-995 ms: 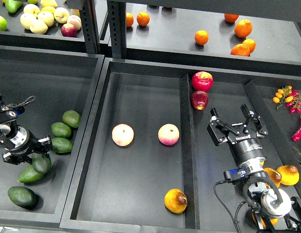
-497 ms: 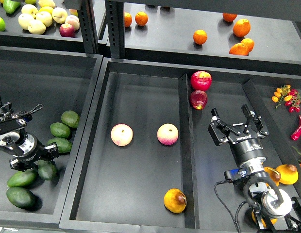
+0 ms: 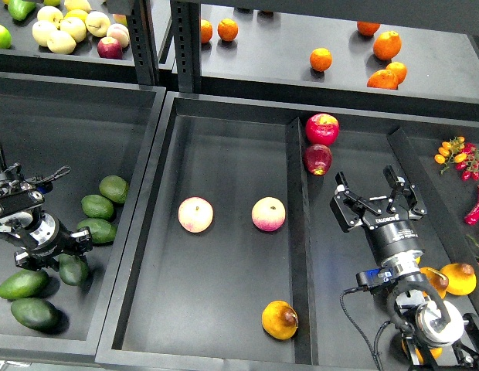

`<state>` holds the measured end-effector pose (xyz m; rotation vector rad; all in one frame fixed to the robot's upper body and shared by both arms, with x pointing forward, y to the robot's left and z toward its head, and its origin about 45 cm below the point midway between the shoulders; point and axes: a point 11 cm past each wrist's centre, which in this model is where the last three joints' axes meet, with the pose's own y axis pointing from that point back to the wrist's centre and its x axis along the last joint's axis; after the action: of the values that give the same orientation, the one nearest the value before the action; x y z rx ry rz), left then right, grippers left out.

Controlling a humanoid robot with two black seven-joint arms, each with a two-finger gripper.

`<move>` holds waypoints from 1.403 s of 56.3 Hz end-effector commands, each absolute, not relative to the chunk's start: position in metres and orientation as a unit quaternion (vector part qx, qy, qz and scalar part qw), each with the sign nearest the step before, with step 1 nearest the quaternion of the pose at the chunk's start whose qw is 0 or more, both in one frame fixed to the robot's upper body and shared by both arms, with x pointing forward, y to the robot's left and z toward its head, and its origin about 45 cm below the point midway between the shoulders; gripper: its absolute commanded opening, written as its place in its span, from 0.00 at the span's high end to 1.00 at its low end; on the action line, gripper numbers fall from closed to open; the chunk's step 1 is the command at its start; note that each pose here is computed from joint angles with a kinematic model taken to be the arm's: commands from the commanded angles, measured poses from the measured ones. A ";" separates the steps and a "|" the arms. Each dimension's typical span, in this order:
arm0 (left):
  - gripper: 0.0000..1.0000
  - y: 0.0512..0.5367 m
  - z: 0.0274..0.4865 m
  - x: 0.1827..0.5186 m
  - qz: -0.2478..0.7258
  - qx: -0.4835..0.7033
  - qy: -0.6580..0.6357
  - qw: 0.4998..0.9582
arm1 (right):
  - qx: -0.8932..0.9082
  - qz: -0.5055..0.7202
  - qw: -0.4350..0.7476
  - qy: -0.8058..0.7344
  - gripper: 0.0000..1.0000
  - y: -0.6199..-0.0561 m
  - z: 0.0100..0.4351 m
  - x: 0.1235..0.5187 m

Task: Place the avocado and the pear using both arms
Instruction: 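Lower the avocado among the other avocados and open the left gripper, then raise the left gripper away from the avocados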

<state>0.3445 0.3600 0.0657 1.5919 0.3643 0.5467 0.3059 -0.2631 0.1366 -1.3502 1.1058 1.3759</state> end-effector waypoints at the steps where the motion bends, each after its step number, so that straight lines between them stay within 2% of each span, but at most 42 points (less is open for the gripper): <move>1: 0.15 0.360 0.069 0.348 0.239 0.705 0.151 0.650 | -0.545 0.555 0.444 0.446 0.00 -0.263 0.137 0.306; 9: 0.05 0.361 0.076 0.356 0.241 0.709 0.135 0.648 | -0.545 0.555 0.444 0.446 0.00 -0.263 0.137 0.306; 27: 0.02 0.352 0.117 0.394 0.298 0.657 0.126 0.681 | -0.545 0.557 0.442 0.445 0.00 -0.262 0.136 0.306; 42: 0.01 0.351 0.170 0.431 0.401 0.514 0.163 0.740 | -0.546 0.561 0.437 0.444 0.00 -0.258 0.134 0.305; 52: 0.02 0.369 0.212 0.446 0.470 0.379 0.216 0.768 | -0.546 0.567 0.428 0.444 0.00 -0.253 0.131 0.304; 58: 0.02 0.383 0.226 0.445 0.497 0.298 0.256 0.774 | -0.548 0.569 0.424 0.443 0.00 -0.250 0.130 0.303; 59: 0.02 0.387 0.224 0.442 0.506 0.250 0.288 0.774 | -0.550 0.573 0.419 0.440 0.00 -0.246 0.129 0.302; 69: 0.01 0.396 0.192 0.415 0.515 0.113 0.385 0.757 | -0.544 0.592 0.399 0.441 0.00 -0.237 0.114 0.291; 79: 0.01 0.397 0.151 0.375 0.511 0.035 0.446 0.734 | -0.536 0.612 0.379 0.441 0.00 -0.227 0.099 0.275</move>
<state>0.4002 0.3952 0.1751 0.1885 0.8939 1.1174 0.2840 -0.2336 0.1064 -1.3702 1.1255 1.5251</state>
